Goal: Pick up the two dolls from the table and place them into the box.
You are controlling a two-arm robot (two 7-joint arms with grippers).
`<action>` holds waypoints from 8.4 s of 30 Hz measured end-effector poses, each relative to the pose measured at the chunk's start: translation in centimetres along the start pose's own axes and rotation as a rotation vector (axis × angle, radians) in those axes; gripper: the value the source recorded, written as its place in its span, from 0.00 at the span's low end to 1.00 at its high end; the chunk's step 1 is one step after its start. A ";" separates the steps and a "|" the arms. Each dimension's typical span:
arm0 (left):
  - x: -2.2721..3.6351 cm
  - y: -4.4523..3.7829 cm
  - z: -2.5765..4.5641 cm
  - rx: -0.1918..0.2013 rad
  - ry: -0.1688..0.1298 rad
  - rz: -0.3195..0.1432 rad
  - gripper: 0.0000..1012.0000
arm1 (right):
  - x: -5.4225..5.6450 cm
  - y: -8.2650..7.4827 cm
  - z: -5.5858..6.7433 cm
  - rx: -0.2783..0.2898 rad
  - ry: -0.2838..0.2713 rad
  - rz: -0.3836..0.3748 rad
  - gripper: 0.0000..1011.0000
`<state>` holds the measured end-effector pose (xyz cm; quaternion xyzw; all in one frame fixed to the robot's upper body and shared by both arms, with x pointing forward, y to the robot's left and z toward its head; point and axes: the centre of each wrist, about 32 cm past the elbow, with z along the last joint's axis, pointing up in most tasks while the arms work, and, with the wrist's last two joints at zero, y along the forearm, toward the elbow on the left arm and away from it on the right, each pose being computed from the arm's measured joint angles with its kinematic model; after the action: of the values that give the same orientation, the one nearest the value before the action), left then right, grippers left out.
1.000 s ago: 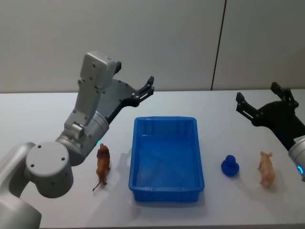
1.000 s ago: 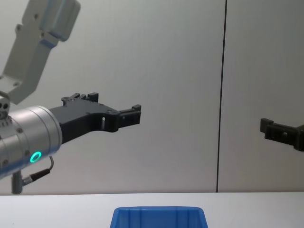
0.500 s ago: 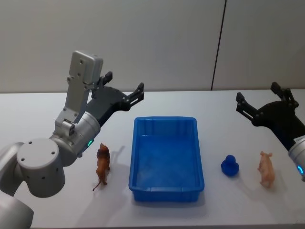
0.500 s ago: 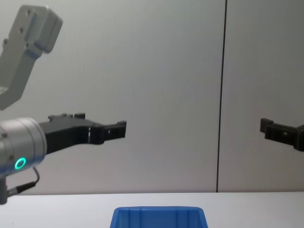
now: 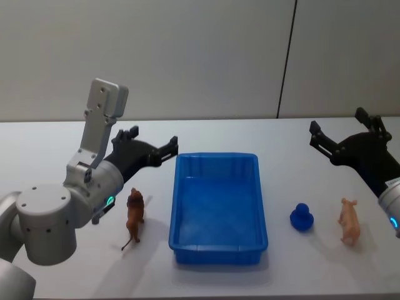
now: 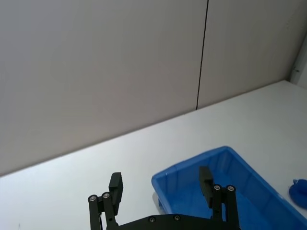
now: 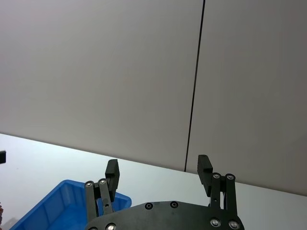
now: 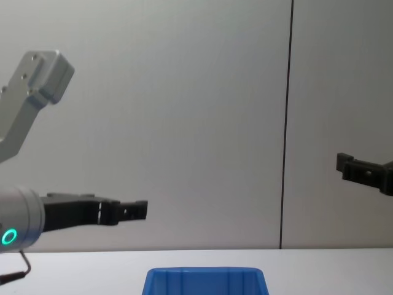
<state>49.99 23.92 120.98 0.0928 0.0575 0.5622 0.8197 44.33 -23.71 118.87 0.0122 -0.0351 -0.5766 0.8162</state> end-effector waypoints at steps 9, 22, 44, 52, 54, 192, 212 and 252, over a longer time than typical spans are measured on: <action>-0.11 0.67 -0.45 0.131 0.061 0.034 0.99 | 0.0 0.0 0.0 0.000 0.000 0.000 0.99; -0.44 1.77 -2.37 0.305 0.123 0.086 0.99 | 0.0 0.0 0.0 0.000 0.000 0.000 0.99; -0.13 1.40 -4.64 0.439 0.131 0.089 0.99 | 0.0 0.0 0.0 0.000 0.000 0.000 0.99; 0.25 0.61 -5.37 0.474 0.119 0.078 0.99 | 0.0 0.0 0.0 0.000 0.000 0.000 0.99; 0.32 0.47 -5.49 0.480 0.115 0.077 0.99 | 0.0 0.0 0.0 0.000 0.000 0.000 0.99; 2.55 -1.58 -0.36 -0.192 -0.283 -0.033 0.99 | 0.2 -0.4 -0.3 -0.043 0.021 -0.058 0.99; 2.69 -0.68 -0.88 -0.217 -0.373 0.125 0.99 | 0.3 -2.0 -2.1 -0.249 0.101 -0.269 0.99; 2.72 -0.46 -1.03 -0.225 -0.395 0.162 0.99 | -1.1 -1.8 -9.1 -0.520 0.181 -0.345 0.99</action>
<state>51.18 26.39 119.90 0.1133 -0.1747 0.6001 0.7724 42.90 -23.50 109.61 -0.1399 0.1886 -0.6926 0.6821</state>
